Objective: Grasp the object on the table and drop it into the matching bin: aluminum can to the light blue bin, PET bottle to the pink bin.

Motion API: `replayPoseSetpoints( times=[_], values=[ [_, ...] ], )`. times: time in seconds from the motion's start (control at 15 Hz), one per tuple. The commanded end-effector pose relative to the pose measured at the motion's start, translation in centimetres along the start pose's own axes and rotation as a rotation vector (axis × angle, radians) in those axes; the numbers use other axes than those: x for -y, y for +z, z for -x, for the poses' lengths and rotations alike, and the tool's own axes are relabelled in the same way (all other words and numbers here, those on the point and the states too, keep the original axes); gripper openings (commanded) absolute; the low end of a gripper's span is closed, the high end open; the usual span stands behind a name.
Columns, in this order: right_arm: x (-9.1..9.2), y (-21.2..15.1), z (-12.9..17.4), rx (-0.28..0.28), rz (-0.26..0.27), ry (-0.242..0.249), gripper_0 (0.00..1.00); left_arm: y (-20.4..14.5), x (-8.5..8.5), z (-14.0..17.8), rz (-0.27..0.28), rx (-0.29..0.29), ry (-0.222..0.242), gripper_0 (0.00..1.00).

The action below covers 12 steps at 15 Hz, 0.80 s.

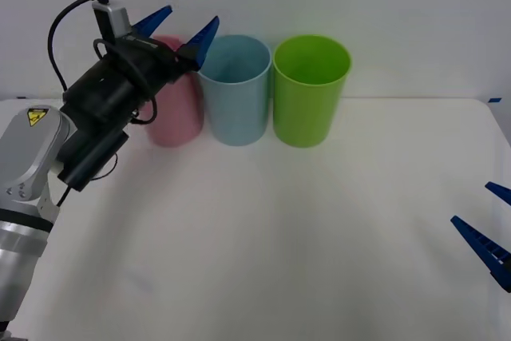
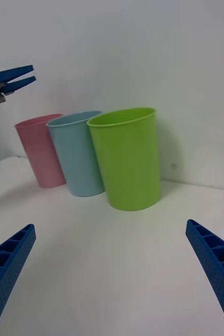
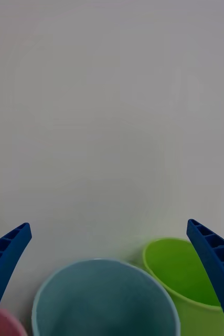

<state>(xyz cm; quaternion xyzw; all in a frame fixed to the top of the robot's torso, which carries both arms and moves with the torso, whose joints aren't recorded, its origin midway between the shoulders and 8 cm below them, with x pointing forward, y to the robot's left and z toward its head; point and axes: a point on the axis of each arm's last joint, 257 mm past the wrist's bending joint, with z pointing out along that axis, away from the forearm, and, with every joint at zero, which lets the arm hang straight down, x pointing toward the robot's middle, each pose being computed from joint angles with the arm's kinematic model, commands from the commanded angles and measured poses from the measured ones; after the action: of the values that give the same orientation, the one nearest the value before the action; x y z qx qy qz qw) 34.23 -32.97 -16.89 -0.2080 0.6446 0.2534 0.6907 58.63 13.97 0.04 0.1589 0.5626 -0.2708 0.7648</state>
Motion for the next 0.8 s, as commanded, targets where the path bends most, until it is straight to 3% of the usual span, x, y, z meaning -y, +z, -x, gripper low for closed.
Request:
replayPoseSetpoints(
  times=[0.07,0.27,0.8],
  values=[
    [0.0,0.0,0.0,0.0,0.0,0.0,1.0,-2.6,-0.9,0.3,0.011,-0.003,-0.006,1.0],
    [0.0,0.0,0.0,0.0,0.0,0.0,1.0,-5.7,-2.0,0.7,0.024,-0.008,-0.005,1.0],
    [0.0,0.0,0.0,0.0,0.0,0.0,1.0,-14.5,-4.4,-0.3,-0.003,-0.06,0.032,1.0]
  ],
)
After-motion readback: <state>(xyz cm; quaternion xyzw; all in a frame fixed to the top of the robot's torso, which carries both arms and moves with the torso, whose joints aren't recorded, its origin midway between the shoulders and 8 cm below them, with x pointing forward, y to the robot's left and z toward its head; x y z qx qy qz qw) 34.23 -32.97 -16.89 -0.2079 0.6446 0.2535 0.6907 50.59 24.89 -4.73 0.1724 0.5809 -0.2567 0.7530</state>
